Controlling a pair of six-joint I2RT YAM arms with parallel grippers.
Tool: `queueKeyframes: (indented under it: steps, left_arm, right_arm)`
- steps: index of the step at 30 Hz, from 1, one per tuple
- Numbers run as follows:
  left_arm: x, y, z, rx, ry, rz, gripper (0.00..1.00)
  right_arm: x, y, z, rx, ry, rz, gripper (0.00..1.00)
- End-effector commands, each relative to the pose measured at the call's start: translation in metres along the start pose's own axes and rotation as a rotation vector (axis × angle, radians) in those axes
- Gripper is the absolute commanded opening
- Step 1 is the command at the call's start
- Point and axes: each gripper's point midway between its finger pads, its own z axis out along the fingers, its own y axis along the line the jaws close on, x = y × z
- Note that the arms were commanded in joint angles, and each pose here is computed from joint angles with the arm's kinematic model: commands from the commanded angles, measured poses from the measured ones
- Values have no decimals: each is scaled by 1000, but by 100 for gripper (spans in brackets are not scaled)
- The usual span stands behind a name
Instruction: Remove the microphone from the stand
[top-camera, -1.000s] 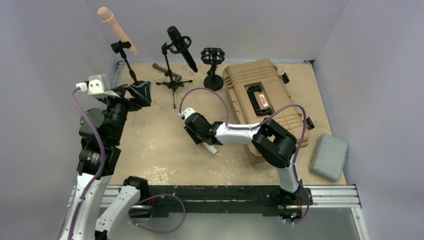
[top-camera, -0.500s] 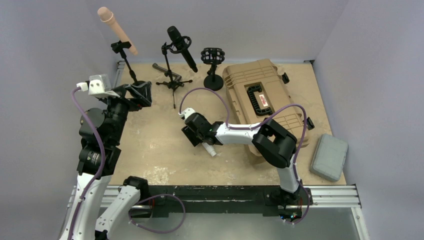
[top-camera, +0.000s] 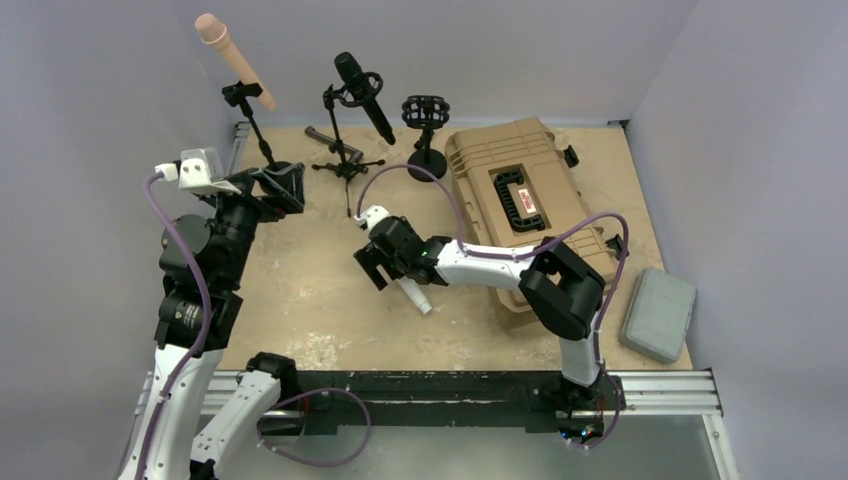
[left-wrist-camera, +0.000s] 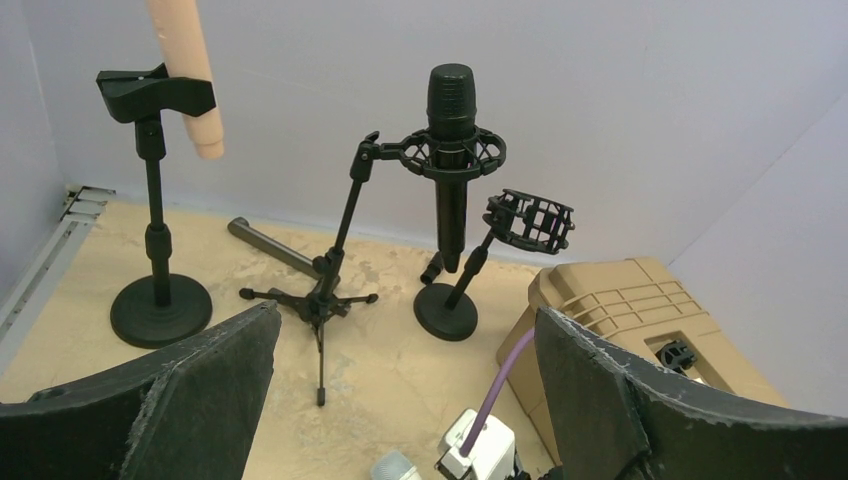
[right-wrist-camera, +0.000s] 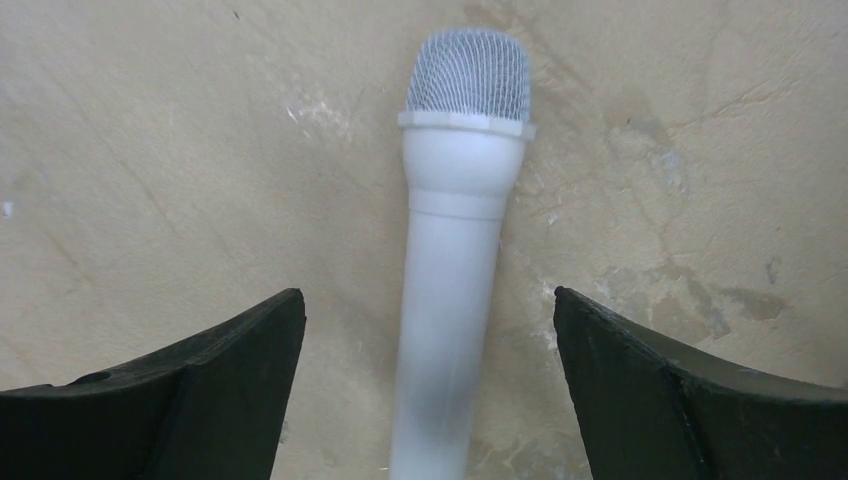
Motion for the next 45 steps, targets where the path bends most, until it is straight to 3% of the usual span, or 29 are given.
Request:
queueKeyframes:
  steps: [1, 8, 14, 26, 33, 39, 45]
  left_arm:
    - [-7, -3, 2, 11, -29, -21, 95]
    - [-8, -3, 2, 12, -30, -22, 95]
    - [-8, -5, 2, 22, -29, -23, 95]
    - [-8, -11, 2, 50, -23, -39, 95]
    - [-5, -16, 4, 74, -6, -47, 95]
    - [-1, -16, 8, 75, 10, -45, 95]
    - [10, -22, 19, 110, 59, -35, 95]
  right_arm:
    - [-59, 3, -28, -23, -127, 24, 92]
    - [-109, -15, -65, 52, -229, 38, 93]
    - [-175, -50, -112, 110, -396, 139, 92]
    - [-289, -196, -192, 65, -684, 318, 85]
    - [-313, -268, -181, -68, -739, 407, 83]
    - [-309, -292, -147, -353, -740, 458, 79]
    - [-299, -301, -116, -341, -704, 447, 75]
